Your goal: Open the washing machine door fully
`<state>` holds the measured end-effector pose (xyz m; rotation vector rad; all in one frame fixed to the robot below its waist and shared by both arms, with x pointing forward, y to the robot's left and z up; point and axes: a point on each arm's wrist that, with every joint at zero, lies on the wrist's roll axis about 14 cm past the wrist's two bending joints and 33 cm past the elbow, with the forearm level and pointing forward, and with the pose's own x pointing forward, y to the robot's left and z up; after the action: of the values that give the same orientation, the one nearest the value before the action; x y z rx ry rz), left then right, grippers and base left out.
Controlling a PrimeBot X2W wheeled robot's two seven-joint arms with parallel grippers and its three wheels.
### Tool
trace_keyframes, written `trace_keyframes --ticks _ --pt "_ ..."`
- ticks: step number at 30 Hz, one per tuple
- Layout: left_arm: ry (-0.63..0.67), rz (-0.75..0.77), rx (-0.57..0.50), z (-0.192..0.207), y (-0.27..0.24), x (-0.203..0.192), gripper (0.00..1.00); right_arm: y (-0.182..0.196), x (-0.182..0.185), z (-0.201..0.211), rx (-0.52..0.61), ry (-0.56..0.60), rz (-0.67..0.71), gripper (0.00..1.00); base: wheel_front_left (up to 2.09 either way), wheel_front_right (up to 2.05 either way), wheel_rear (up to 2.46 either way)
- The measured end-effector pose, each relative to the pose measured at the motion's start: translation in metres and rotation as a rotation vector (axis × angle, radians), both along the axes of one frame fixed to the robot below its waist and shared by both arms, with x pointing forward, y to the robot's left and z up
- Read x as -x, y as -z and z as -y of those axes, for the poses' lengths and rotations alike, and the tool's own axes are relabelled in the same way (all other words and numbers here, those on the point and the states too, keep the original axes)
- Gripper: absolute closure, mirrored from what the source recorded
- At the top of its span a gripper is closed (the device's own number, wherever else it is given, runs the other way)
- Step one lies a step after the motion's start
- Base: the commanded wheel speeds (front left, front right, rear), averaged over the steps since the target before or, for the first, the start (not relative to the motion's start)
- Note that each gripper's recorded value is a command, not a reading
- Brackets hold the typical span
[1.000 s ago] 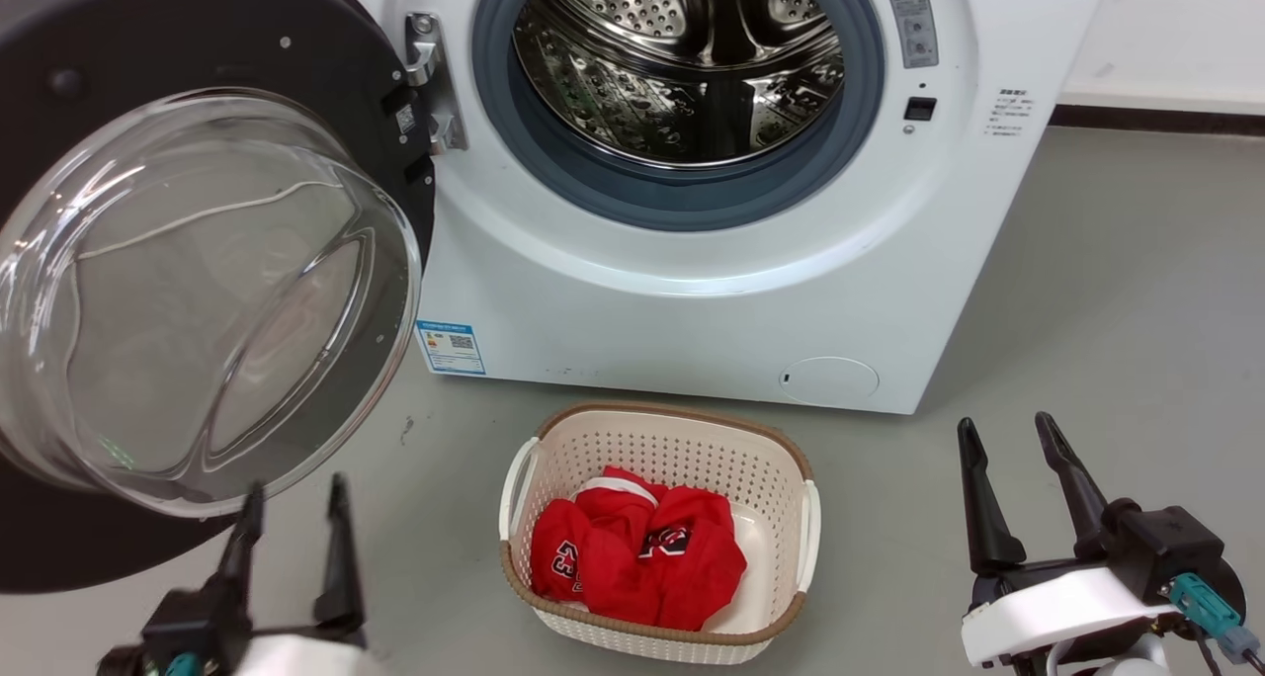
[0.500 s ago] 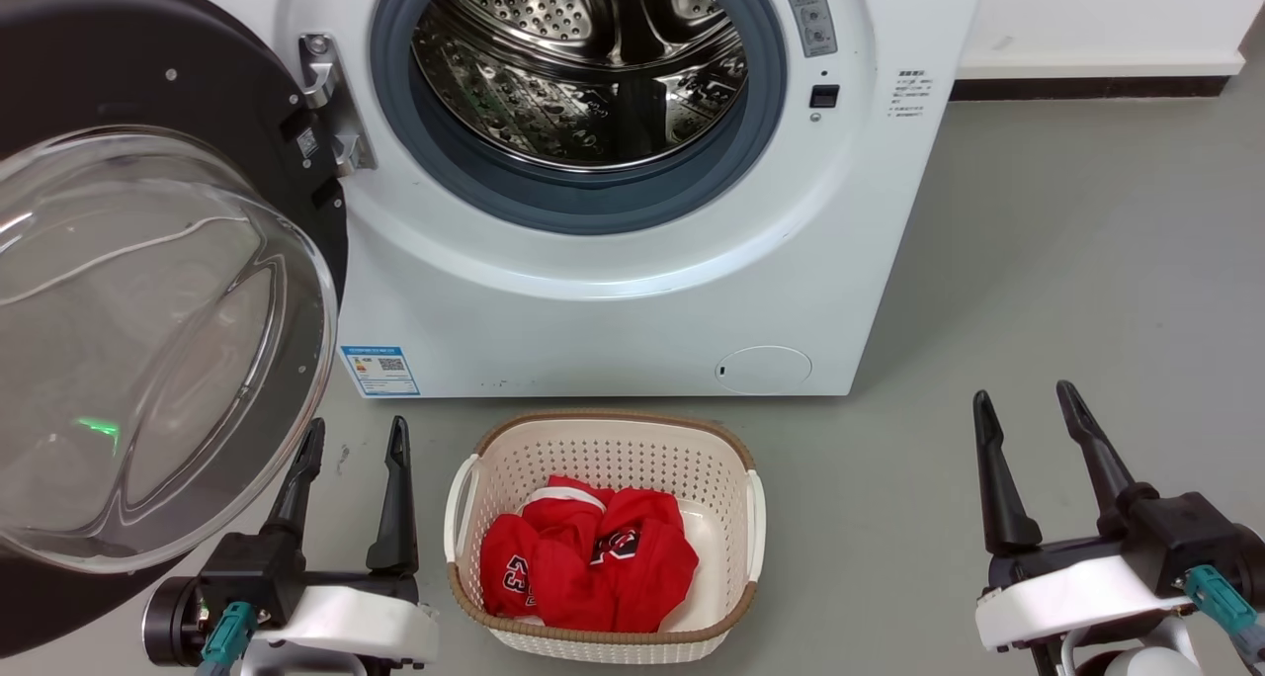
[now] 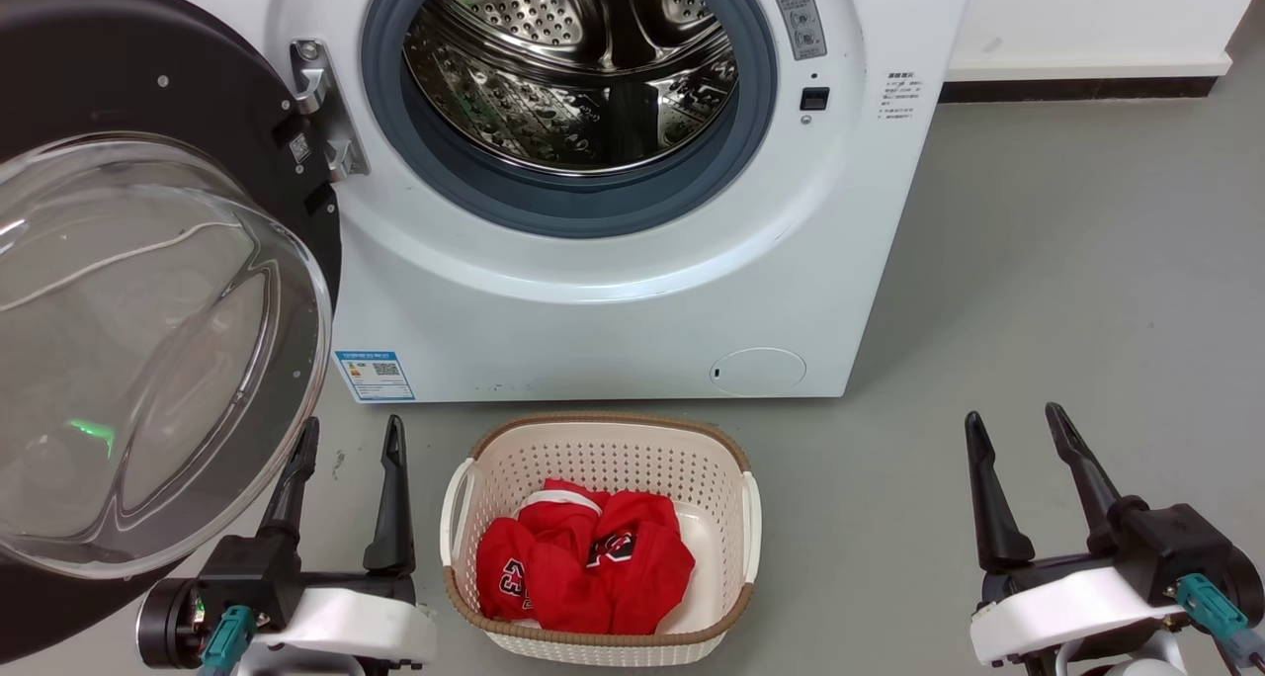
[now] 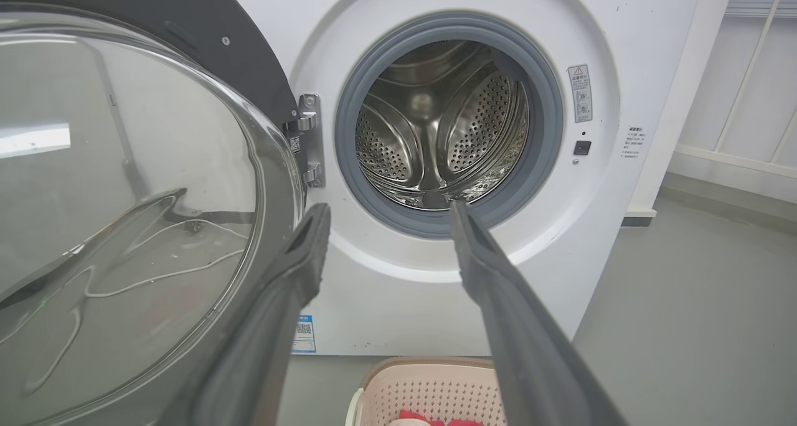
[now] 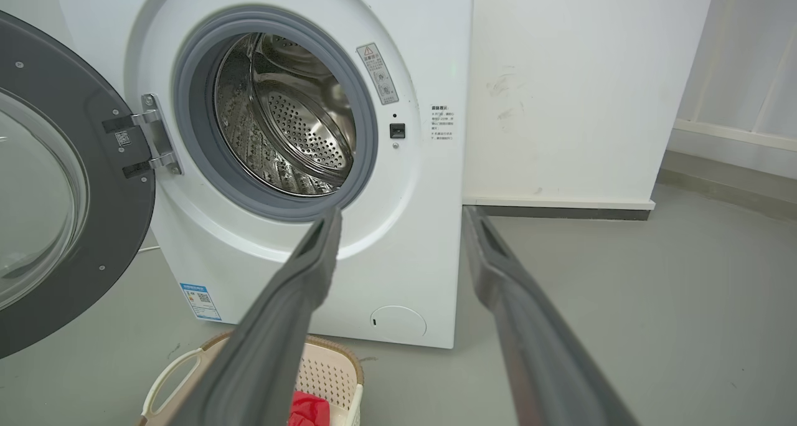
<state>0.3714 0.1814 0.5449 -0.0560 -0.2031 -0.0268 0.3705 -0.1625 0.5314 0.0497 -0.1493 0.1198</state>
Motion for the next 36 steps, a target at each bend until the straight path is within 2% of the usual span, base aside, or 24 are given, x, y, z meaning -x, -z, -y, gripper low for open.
trace_keyframes --ticks 12,13,17,36 --pt "0.003 -0.005 0.000 0.000 0.002 0.000 0.00 0.002 0.000 0.001 -0.012 0.002 -0.007 0.00 0.00 0.00 0.00" --pt "0.003 -0.013 0.002 0.000 0.004 0.000 1.00 0.005 0.000 0.001 -0.012 0.002 -0.015 1.00 0.00 0.00 0.00" --pt "-0.003 -0.083 0.015 -0.001 0.025 0.004 1.00 0.022 0.006 0.001 -0.020 0.004 -0.069 1.00 0.00 0.00 0.00" --pt "-0.026 -0.165 0.376 -0.013 0.040 0.002 1.00 0.031 0.003 0.015 -0.383 0.047 -0.146 1.00 0.00 0.00 0.00"
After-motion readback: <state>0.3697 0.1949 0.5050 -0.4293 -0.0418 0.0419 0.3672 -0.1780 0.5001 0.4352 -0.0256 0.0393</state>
